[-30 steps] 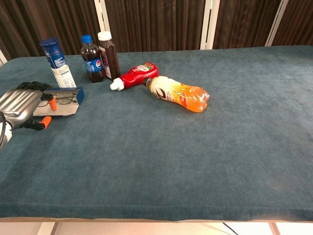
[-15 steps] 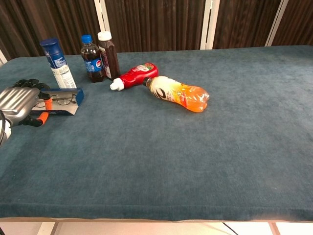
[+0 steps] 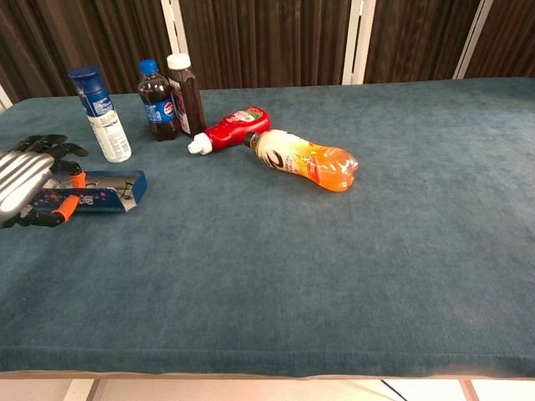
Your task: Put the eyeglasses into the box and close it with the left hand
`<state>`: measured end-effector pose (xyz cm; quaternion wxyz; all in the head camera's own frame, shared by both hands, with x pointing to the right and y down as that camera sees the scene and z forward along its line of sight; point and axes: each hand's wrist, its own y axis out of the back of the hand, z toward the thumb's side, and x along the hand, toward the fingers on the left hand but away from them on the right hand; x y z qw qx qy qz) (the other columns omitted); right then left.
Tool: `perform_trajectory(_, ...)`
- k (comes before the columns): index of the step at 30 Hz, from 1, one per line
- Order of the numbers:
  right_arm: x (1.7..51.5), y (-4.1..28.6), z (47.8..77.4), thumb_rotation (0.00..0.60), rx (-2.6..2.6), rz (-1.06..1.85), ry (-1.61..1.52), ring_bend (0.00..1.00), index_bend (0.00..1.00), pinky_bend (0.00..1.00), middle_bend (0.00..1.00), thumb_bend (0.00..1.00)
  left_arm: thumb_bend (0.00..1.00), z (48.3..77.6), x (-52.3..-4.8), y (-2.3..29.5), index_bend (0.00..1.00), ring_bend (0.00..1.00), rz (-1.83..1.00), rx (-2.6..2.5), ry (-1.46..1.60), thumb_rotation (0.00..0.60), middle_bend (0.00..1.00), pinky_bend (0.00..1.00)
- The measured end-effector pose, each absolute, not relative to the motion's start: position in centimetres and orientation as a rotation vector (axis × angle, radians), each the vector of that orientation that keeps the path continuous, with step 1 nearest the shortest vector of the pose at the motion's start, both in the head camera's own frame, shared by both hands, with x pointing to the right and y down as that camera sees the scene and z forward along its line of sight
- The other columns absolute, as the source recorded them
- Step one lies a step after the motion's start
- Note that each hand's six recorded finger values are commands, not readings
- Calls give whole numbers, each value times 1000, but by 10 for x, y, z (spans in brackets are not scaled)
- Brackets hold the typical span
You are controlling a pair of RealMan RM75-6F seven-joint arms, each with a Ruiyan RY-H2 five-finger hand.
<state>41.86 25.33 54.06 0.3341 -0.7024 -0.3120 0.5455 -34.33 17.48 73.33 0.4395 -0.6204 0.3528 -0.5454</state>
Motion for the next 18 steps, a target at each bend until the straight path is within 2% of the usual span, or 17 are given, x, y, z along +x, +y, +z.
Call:
perform_trajectory(7, 418, 253, 542, 600, -1835, 1426, -813, 0, 0, 0, 0, 151, 638, 712, -345, 165, 708, 32, -1364, -1525, 845, 600, 169, 16)
perform_trajectory(18, 422, 251, 539, 600, -1829, 1426, -834, 0, 0, 0, 0, 150, 618, 725, -344, 141, 717, 53, -1468, -1521, 802, 600, 187, 13)
